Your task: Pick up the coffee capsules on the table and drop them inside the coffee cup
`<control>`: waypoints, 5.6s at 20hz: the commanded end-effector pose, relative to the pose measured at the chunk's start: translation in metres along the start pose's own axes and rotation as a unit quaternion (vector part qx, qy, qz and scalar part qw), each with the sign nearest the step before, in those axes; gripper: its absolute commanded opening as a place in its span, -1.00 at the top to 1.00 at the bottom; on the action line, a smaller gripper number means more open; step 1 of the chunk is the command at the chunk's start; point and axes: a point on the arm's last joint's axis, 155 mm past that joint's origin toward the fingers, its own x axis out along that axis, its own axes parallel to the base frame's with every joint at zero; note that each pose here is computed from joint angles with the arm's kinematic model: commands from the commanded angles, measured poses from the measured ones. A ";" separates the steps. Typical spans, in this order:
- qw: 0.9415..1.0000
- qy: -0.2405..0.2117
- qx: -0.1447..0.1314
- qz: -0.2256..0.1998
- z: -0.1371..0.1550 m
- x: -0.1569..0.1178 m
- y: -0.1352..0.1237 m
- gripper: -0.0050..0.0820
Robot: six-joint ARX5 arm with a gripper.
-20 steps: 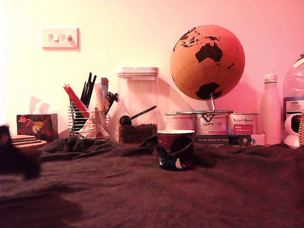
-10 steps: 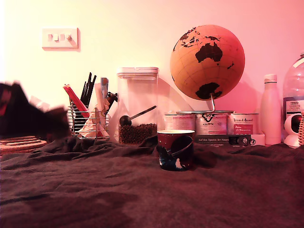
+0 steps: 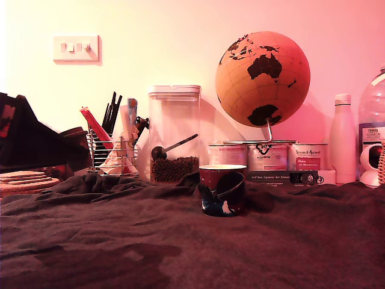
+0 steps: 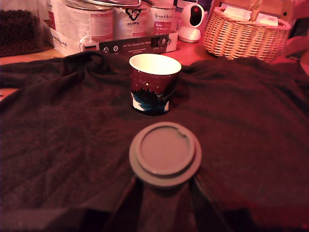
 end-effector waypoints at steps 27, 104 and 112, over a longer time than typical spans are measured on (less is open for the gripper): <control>0.997 -0.057 0.035 -0.028 0.090 0.080 -0.013 0.51; 0.971 0.218 0.095 0.008 0.110 0.133 0.001 0.93; 0.981 0.167 0.030 0.092 0.097 0.067 0.063 0.93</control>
